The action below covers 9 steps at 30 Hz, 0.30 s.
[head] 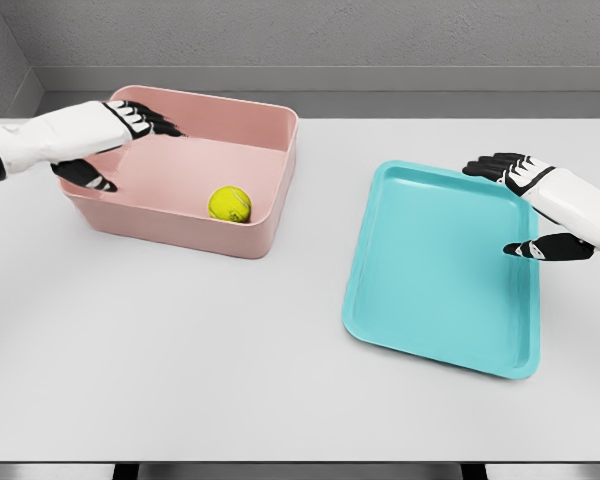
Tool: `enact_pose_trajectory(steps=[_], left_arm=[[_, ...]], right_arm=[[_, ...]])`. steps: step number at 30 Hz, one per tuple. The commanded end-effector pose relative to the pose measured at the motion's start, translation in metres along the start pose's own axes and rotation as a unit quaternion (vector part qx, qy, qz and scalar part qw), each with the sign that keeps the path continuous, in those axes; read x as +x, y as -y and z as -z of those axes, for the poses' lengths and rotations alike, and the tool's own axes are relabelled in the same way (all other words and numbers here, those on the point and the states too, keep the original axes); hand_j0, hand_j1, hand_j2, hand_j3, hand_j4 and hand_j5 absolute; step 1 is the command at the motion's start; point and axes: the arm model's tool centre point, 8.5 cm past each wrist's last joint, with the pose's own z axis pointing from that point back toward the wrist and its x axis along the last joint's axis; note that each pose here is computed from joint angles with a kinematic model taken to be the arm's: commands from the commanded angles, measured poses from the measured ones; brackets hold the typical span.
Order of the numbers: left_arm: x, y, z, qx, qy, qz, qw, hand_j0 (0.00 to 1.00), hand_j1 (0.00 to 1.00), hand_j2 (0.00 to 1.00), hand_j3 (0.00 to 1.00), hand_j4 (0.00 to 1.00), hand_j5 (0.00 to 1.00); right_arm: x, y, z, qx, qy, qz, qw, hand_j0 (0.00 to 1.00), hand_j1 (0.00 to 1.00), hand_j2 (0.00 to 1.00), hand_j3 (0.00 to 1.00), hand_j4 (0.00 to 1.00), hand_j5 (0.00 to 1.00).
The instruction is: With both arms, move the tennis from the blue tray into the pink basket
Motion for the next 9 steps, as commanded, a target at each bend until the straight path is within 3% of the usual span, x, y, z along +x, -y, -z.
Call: enact_pose_trajectory(steps=[1, 4, 9], left_arm=[[-0.015, -0.004, -0.029, -0.001, -0.028, -0.008, 0.9996, 1.0, 1.0, 1.0, 1.0, 1.0, 1.0], [-0.029, 0.0, -0.051, -0.012, -0.057, -0.013, 0.9982, 1.0, 1.0, 1.0, 1.0, 1.0, 1.0], [-0.042, -0.001, -0.062, -0.006, -0.08, -0.022, 0.9965, 1.0, 1.0, 1.0, 1.0, 1.0, 1.0]], right_arm=[[0.0, 0.001, 0.0, -0.002, 0.0, 0.003, 1.0, 1.0, 1.0, 1.0, 1.0, 1.0, 1.0], [0.0, 0.001, 0.0, -0.002, 0.0, 0.003, 1.0, 1.0, 1.0, 1.0, 1.0, 1.0, 1.0], [0.0, 0.001, 0.0, -0.002, 0.0, 0.003, 1.0, 1.0, 1.0, 1.0, 1.0, 1.0, 1.0]])
